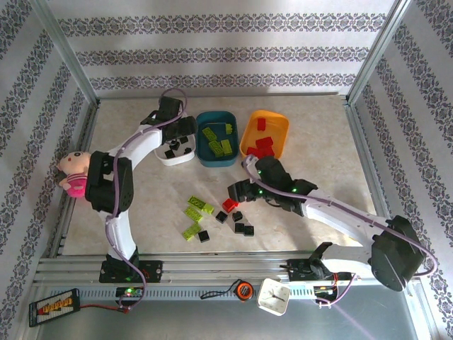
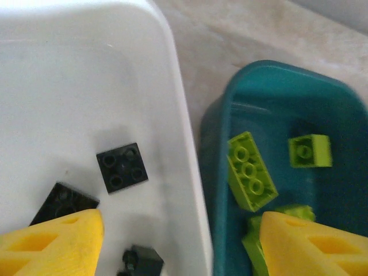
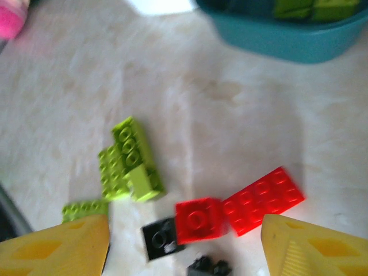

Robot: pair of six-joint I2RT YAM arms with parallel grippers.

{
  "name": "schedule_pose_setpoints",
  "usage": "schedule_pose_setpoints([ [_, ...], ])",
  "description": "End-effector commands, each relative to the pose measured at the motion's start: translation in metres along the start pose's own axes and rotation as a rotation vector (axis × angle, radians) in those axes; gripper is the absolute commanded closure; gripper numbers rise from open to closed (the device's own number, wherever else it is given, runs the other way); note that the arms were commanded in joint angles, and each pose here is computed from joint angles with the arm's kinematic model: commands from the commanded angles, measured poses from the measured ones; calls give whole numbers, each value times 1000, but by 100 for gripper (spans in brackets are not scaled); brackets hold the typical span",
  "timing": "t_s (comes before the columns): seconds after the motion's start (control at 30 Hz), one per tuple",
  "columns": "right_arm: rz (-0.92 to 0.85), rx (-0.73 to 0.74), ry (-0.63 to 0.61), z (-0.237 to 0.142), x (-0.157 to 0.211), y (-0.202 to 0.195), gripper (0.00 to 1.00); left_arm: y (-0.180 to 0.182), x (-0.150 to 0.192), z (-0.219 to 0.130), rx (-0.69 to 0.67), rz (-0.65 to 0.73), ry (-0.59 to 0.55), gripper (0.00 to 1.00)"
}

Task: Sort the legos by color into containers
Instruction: Place the lego in the container, then pick up the lego from the bottom-center of the table.

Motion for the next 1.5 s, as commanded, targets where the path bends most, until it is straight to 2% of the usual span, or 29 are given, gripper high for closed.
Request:
schedule_pose_setpoints([
  [0.0,-110,-30,73,7,2,21,29,-16,-10,-60,147,-27,-79,25],
  [0.17,-209,-101,164,29,13,54,29,4,19,-111,205,-50,-104,18],
  [0.2,-233,-111,185,34,16,60,29,10,27,-120,210,-55,-105,11],
  [0.3,-293,-131,253,48,29,75,29,31,51,-143,205,-64,-109,0],
  [0.53,-414,-142,362,74,53,106,27,74,94,-184,146,-61,-126,0],
  [0.7,-477,-107,384,86,65,121,27,92,111,-194,113,-62,-137,0],
  [1.0,-575,16,419,107,84,129,27,103,121,-196,87,-69,-131,0],
  [1.27,-590,80,407,117,85,124,37,105,123,-194,82,-80,-128,0],
  [1.47,-571,96,393,121,81,116,51,108,125,-191,74,-95,-123,0],
])
Point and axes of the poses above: each hand's point on the last joint's axis, 136 mm out from that joint toward the fingers, its own z axis out along the fingers, its own y axis along the line the jaws close on, x = y × z, the point moved 8 cm from there along -z, back along the fingers, and after that the axes turned 11 degrees about -z, right-handed, at the moved point
